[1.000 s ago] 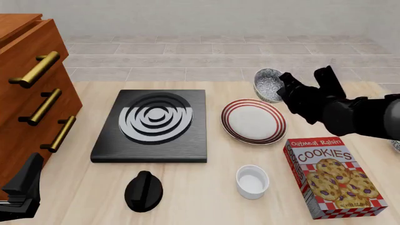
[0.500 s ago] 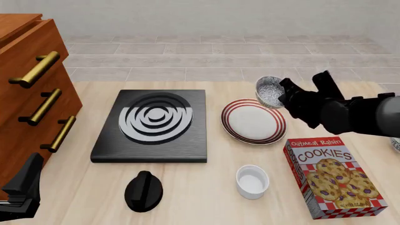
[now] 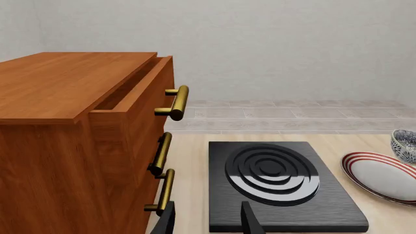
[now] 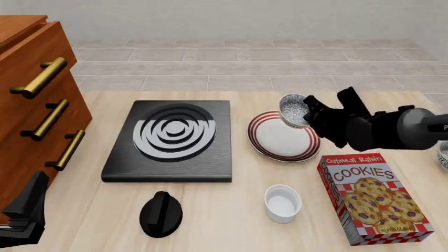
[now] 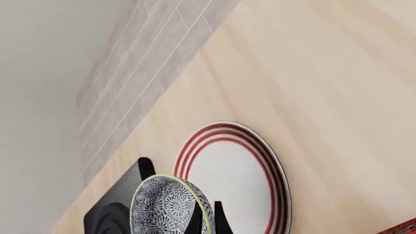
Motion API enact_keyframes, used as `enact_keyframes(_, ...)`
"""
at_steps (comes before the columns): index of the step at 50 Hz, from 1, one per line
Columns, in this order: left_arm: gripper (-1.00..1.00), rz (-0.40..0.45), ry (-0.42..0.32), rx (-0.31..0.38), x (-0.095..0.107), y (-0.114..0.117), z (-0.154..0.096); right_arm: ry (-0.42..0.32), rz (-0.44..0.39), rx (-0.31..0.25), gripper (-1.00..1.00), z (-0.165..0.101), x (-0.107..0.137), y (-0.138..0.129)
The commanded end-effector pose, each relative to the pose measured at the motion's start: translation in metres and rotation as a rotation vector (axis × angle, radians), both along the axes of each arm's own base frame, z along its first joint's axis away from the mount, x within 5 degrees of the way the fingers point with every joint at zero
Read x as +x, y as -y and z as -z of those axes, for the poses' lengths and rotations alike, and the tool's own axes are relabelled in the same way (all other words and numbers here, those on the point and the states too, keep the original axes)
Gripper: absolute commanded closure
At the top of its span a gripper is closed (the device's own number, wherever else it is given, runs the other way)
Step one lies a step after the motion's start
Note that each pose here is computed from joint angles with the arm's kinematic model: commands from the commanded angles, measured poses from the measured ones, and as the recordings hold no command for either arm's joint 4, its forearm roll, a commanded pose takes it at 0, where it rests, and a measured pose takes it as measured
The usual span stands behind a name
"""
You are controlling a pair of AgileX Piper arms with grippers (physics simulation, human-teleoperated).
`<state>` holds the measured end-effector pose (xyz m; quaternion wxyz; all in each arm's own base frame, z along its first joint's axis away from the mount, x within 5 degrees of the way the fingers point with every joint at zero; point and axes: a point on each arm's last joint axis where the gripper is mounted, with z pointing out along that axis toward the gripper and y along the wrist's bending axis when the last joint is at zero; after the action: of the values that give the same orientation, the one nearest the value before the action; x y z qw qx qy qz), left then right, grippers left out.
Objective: Pick the akita bowl next to the ramekin and place it on the plate.
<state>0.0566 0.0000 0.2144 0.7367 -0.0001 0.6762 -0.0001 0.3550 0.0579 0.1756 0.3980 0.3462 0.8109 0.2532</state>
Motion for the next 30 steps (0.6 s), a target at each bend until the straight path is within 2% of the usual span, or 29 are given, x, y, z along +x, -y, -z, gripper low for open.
enact_keyframes(1,-1.0,0.0,0.0,0.0,0.0,0.0,0.0,-0.012,0.011,0.019,1.0,0.012,0.008,-0.003)
enact_keyframes(17,-1.0,0.0,0.0,0.0,0.0,0.0,0.0,-0.016,0.014,0.002,1.0,0.024,0.02,0.0)
enact_keyframes(30,-1.0,0.0,0.0,0.0,0.0,0.0,0.0,-0.034,0.007,0.011,1.0,0.037,0.023,-0.006)
